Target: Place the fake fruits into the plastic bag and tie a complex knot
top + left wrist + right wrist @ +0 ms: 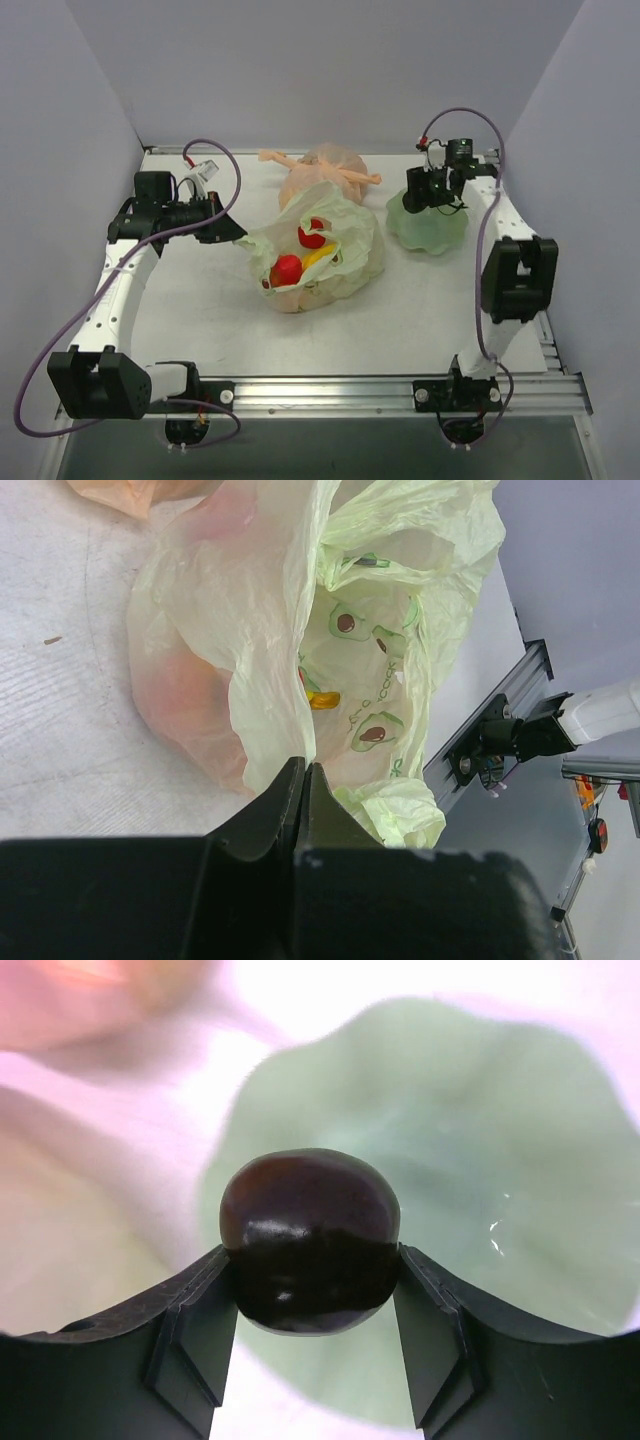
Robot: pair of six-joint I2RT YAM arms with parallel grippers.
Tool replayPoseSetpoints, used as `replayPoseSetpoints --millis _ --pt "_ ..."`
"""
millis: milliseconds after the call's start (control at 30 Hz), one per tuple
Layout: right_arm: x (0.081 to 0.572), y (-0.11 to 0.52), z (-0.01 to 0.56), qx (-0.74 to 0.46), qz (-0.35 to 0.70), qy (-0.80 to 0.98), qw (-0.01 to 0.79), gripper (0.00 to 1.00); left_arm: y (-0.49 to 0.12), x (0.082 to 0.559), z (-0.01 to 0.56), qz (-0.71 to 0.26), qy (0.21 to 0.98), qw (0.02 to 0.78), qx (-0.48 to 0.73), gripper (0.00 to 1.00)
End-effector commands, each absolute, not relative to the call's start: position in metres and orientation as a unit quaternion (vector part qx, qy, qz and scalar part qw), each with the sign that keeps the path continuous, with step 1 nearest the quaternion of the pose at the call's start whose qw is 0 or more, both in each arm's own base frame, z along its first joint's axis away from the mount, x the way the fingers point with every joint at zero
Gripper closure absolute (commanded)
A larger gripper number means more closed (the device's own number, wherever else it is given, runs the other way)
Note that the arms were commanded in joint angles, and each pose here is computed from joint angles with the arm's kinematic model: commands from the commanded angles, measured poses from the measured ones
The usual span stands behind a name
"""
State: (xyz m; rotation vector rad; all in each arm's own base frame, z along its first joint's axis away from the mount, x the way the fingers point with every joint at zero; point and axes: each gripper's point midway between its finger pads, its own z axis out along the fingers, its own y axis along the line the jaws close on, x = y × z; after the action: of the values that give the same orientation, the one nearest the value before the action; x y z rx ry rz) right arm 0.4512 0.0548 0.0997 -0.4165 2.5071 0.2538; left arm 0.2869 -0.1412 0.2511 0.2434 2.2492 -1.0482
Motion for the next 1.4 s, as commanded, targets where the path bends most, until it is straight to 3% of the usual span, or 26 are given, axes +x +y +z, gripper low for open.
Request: replayPoseSetpoints --millis 0,167,300,433,633,833,933,1067,1167,1367 --pt "0.421 0.084 0.22 -0.191 0.171 0.884 0.39 0.69 -0.142 0.289 0.266 -0.401 0.844 0.338 0.109 1.0" --pt "0.37 0.155 0.278 -0.256 0.252 0.836 0.415 0.69 -0.143 0.291 0.269 -0.407 0.841 0.339 0.106 1.0" --pt "0.316 0.248 0.295 -0.387 0.292 0.771 0.413 0.69 -0.145 0.294 0.271 -0.412 0.838 0.34 0.107 1.0" --pt "0.286 0.307 0.278 -0.479 0.287 0.729 0.396 0.69 -0.146 0.297 0.275 -0.416 0.836 0.343 0.103 1.0" --pt "0.288 0.356 0.213 -0.528 0.241 0.734 0.352 0.68 -0.148 0.297 0.28 -0.427 0.828 0.35 0.092 1.0" --pt "0.328 0.357 0.163 -0.539 0.13 0.759 0.342 0.64 -0.148 0.291 0.282 -0.43 0.825 0.356 0.09 1.0" --pt "0.35 0.337 0.158 -0.537 0.058 0.765 0.352 0.56 -0.148 0.289 0.282 -0.426 0.825 0.36 0.093 1.0" --pt "0.356 0.314 0.178 -0.529 0.017 0.763 0.372 0.26 -0.148 0.288 0.284 -0.426 0.823 0.363 0.094 1.0" --pt "0.346 0.303 0.197 -0.532 0.029 0.753 0.387 0.17 -0.147 0.288 0.284 -0.426 0.823 0.365 0.094 1.0" --pt "0.314 0.296 0.245 -0.55 0.115 0.713 0.42 0.21 -0.148 0.289 0.285 -0.429 0.821 0.363 0.097 1.0"
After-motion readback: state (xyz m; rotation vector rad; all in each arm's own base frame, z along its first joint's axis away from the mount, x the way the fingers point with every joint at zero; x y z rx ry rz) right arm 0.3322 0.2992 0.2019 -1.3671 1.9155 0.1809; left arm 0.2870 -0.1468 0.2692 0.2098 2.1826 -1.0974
